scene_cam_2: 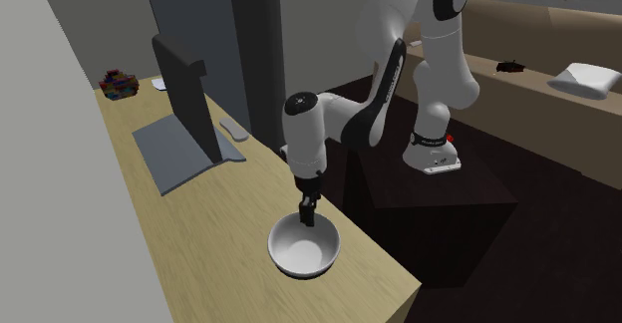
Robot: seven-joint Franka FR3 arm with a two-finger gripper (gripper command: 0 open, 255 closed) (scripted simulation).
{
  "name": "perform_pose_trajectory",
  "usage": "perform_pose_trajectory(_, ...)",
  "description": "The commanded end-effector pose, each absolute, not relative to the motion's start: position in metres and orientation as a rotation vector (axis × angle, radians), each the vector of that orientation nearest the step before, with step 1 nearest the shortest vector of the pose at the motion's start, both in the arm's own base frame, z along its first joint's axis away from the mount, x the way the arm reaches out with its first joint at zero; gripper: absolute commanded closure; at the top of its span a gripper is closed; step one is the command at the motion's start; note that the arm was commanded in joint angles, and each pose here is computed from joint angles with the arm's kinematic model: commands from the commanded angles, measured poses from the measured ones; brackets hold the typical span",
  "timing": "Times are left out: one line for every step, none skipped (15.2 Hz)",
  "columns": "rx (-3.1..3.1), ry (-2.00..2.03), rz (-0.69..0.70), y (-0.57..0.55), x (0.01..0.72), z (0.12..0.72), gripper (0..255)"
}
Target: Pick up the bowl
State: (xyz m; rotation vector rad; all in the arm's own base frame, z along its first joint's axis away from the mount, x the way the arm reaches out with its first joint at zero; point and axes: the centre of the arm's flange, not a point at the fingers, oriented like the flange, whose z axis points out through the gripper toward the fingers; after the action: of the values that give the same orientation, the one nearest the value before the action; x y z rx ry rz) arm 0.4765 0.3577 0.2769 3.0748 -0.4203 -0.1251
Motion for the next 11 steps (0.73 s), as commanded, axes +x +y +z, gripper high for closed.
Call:
perform_pose_trajectory(3.075, -0.42, -0.124, 0.3577, 0.476, 0.2753, 255)
perform_pose_trajectory(3.075, -0.42, -0.124, 0.3575, 0.4757, 0.2753, 255)
perform_pose_trajectory(3.075, -0.42, -0.124, 0.3575, 0.4756, 0.2755, 255)
perform_pose_trajectory(3.075, -0.42, -0.124, 0.3576, 0.4756, 0.2755, 255)
perform_pose_trajectory(3.075, -0.42, -0.124, 0.3575, 0.4756, 0.2755, 255)
perform_pose_trajectory(3.075, -0.42, -0.124, 0.3576, 0.4756, 0.2755, 255)
perform_pose_trajectory(3.075, -0.42, -0.124, 0.3575, 0.4756, 0.2755, 255)
perform_pose_trajectory(3.075, -0.42, -0.124, 0.3575, 0.4756, 0.2756, 255)
perform_pose_trajectory(3.075, -0.42, -0.124, 0.3575, 0.4756, 0.2756, 255)
perform_pose_trajectory(3.075, -0.42, -0.124, 0.3576, 0.4761, 0.2758, 255)
perform_pose_trajectory(3.075, -0.42, -0.124, 0.3576, 0.4761, 0.2811, 255)
